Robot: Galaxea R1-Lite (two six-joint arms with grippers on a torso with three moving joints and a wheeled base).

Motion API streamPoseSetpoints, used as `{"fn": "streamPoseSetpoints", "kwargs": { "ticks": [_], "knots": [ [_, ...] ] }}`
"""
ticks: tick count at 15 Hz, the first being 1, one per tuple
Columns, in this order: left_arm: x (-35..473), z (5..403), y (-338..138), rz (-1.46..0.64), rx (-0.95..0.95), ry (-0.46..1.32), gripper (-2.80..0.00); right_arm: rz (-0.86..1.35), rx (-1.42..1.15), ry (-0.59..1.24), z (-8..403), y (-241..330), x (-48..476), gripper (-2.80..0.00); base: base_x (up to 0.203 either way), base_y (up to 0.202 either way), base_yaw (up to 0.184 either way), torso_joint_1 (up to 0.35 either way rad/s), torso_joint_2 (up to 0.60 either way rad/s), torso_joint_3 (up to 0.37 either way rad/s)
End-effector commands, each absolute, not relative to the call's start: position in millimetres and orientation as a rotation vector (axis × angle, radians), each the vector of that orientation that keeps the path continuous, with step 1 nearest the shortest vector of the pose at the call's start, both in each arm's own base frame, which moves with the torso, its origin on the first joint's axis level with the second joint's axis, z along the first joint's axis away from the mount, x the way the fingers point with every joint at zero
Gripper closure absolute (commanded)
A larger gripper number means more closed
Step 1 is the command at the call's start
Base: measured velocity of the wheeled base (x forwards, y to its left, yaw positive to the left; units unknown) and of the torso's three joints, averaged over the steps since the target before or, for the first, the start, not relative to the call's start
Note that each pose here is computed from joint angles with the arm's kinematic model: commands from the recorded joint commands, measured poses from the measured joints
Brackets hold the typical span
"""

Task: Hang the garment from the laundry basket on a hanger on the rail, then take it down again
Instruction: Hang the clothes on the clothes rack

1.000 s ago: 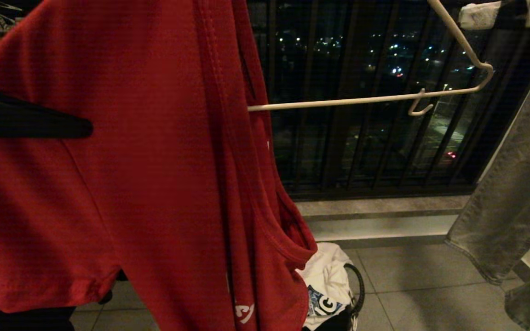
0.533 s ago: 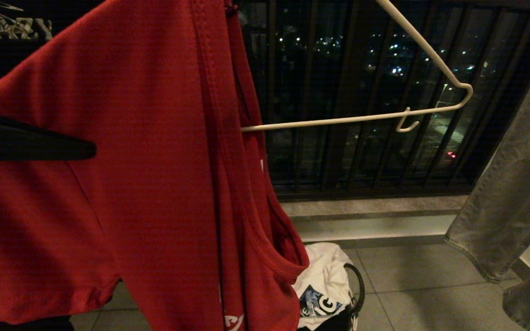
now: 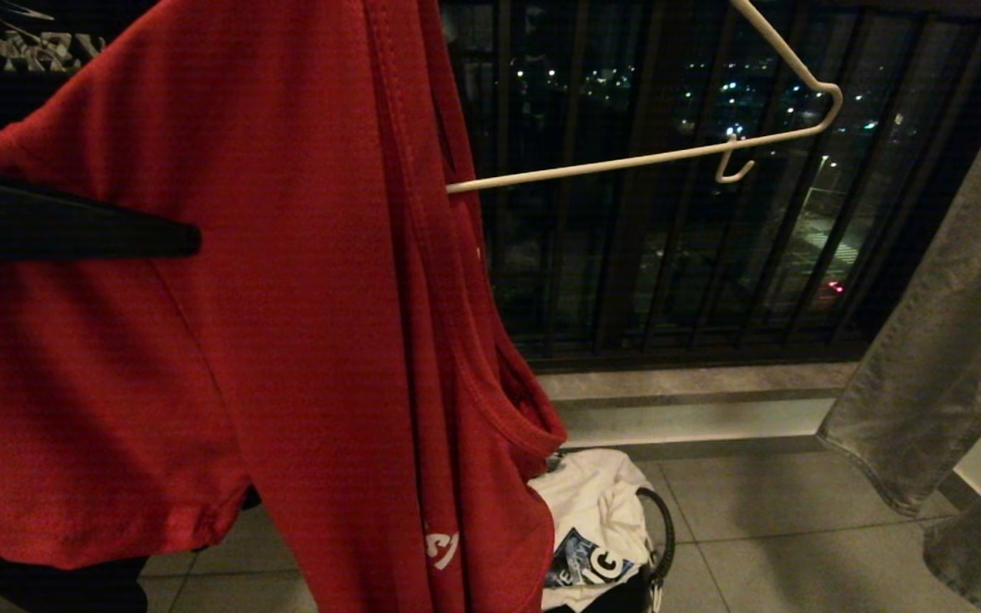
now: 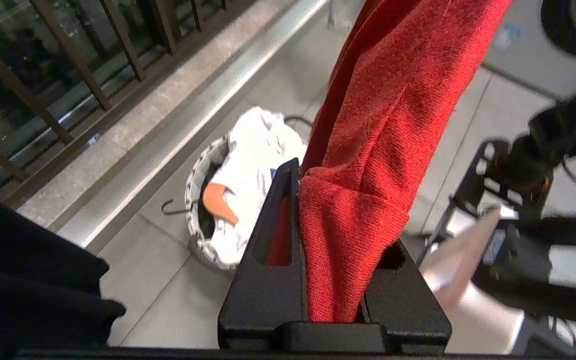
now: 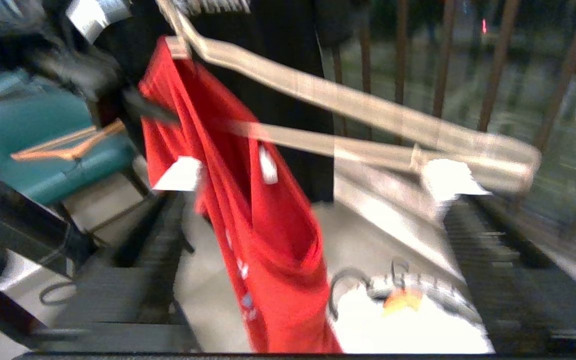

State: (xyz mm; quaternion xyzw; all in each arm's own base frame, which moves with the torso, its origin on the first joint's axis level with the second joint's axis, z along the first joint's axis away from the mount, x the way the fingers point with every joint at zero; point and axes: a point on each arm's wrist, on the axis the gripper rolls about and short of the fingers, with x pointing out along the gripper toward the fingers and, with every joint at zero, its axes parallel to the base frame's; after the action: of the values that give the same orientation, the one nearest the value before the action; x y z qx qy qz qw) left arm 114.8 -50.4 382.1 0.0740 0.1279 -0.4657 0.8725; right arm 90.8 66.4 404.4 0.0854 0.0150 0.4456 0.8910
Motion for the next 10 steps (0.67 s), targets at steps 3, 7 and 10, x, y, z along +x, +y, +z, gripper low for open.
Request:
{"fn": "streamPoseSetpoints", "kwargs": {
  "ticks": [3,7,10],
  "knots": [
    [117,382,-51,-0.951,0.098,0.269,0.0,0.893,0.182,0.123,385,77,112,0.0,0.0,0.0,0.0,0.0,0.0,0.0],
    [110,384,-49,-0.95,0.096,0.25,0.0,0.84,0.231,0.258,367,92,137,0.0,0.0,0.0,0.0,0.0,0.0,0.0],
    [100,388,-46,-0.949,0.101,0.217,0.0,0.817,0.231,0.386,341,106,160,0.0,0.0,0.0,0.0,0.0,0.0,0.0]
  ]
}}
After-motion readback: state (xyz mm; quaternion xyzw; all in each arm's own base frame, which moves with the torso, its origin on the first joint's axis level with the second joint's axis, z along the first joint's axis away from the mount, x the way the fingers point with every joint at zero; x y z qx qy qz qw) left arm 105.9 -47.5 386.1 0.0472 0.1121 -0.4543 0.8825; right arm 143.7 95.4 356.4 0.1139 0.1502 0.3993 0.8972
